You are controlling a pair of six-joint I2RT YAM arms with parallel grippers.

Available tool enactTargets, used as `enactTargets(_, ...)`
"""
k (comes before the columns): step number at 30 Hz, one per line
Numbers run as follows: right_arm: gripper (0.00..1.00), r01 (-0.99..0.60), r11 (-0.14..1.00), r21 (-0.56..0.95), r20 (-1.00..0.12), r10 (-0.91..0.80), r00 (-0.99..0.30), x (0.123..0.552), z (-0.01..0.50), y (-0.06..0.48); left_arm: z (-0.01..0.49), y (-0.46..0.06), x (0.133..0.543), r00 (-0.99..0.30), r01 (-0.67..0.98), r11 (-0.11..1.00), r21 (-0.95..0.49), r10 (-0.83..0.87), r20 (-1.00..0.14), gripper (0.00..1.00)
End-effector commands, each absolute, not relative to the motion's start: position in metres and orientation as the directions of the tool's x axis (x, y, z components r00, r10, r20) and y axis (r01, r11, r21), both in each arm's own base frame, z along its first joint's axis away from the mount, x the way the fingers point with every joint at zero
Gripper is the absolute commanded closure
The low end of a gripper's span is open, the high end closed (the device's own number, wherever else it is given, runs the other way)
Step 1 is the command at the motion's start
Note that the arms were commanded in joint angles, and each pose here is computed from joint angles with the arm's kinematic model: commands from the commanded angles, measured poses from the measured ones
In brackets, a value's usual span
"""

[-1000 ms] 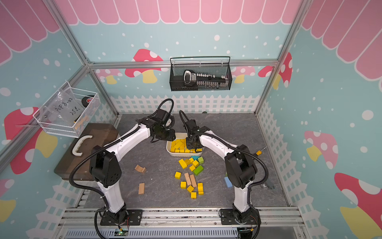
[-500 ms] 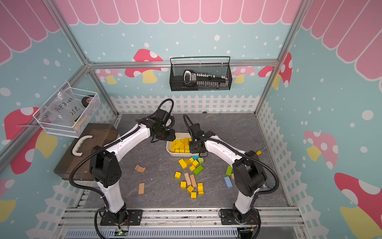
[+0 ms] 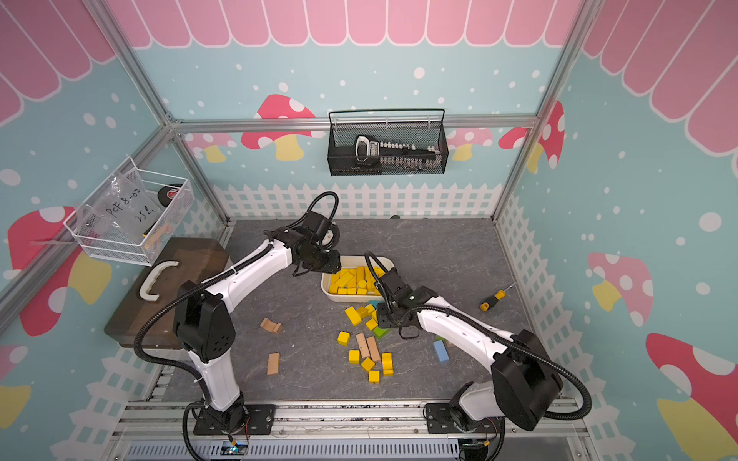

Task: Pick out the yellow building blocks
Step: Place the building block in the storage box, then pick up the building block from the center of the board.

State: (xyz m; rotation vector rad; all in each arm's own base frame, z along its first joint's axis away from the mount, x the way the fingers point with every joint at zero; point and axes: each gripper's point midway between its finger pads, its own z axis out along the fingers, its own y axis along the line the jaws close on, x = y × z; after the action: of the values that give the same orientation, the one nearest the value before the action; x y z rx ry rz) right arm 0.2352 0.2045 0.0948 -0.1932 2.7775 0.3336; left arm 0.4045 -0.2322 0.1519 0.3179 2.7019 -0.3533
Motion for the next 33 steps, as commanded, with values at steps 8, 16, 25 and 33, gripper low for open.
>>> enactTargets(8,0.57,-0.163,0.965,0.206,-0.243,-0.111,-0.964,0.164,0.072,0.217,0.164,-0.231,0.402,-0.882,0.293,0.938,-0.185,0.191,-0.432,0.5)
enactTargets(16,0.44,-0.124,0.986,0.108,-0.216,-0.099,-0.971,0.152,0.055,0.206,0.167,-0.229,0.402,-0.879,0.293,0.939,-0.18,0.191,-0.437,0.5)
enactTargets(25,0.37,-0.093,0.993,0.079,-0.203,-0.075,-0.976,0.154,0.049,0.205,0.167,-0.228,0.4,-0.878,0.293,0.94,-0.173,0.194,-0.437,0.5)
enactTargets(33,0.47,-0.118,0.992,0.047,-0.172,-0.108,-0.979,0.156,0.039,0.208,0.167,-0.227,0.4,-0.877,0.294,0.941,-0.165,0.197,-0.439,0.5)
